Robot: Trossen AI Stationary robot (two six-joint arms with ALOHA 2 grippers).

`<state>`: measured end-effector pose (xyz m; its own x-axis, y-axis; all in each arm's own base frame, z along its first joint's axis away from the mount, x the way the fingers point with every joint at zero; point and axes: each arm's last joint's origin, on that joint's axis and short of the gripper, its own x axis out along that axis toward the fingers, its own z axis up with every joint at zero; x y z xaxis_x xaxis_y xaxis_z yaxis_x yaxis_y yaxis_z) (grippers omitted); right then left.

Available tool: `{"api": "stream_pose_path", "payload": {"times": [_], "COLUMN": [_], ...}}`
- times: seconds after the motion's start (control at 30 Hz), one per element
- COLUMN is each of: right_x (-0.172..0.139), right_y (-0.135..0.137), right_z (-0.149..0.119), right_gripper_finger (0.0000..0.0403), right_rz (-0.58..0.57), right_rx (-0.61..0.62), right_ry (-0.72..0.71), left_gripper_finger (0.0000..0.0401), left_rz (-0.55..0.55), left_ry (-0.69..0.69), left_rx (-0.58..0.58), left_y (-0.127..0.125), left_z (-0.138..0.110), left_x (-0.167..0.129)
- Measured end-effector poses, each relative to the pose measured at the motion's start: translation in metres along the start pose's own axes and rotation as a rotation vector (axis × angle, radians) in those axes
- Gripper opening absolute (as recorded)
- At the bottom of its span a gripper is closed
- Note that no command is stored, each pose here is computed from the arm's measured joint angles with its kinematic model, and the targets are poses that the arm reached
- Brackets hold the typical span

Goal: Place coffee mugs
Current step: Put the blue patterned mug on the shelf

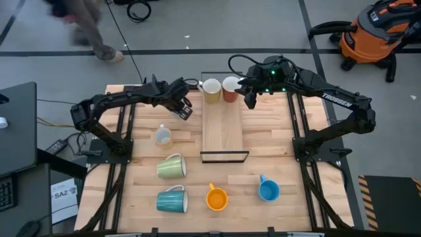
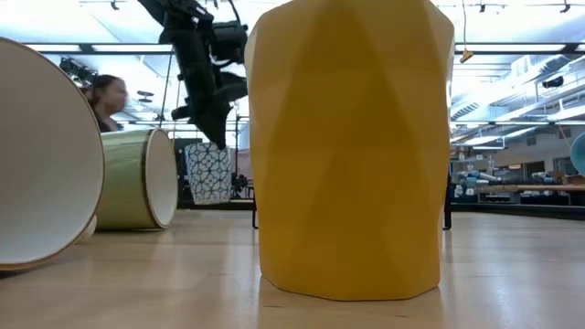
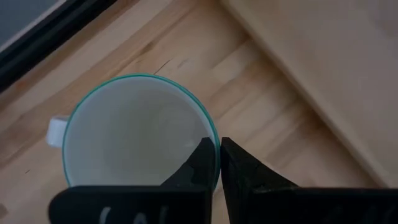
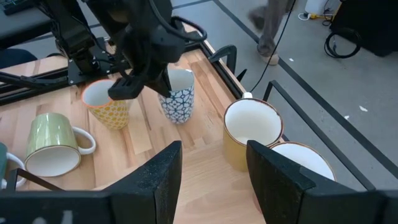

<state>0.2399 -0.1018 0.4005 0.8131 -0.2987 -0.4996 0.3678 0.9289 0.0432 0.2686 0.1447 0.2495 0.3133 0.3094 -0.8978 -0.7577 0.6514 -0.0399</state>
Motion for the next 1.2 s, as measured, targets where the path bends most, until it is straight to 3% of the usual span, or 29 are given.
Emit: {"api": "stream_pose_path", "payload": {"times": [0.3,0.57,0.93,1.2], "right_x": [0.0,0.0,0.0,0.0], "right_y": [0.0,0.0,0.0,0.0], "right_z": [0.0,0.0,0.002,0.006], "right_gripper_finger": [0.0185,0.0185,0.0185,0.0185], "right_rz": [0.0,0.0,0.0,0.001], "right_rx": [0.0,0.0,-0.001,-0.003], "right_ry": [0.0,-0.002,-0.017,-0.063], "left_gripper_finger": [0.0018,0.0018,0.0017,0.0017], "left_rz": [-0.047,-0.165,-0.25,-0.253], "left_ry": [-0.043,-0.129,-0.221,-0.256], "left_rx": [-0.01,-0.119,-0.346,-0.371], "left_y": [-0.022,-0.043,-0.056,-0.077], "left_z": [0.019,0.03,0.037,0.04], "left_x": [-0.043,-0.068,-0.074,-0.055]}}
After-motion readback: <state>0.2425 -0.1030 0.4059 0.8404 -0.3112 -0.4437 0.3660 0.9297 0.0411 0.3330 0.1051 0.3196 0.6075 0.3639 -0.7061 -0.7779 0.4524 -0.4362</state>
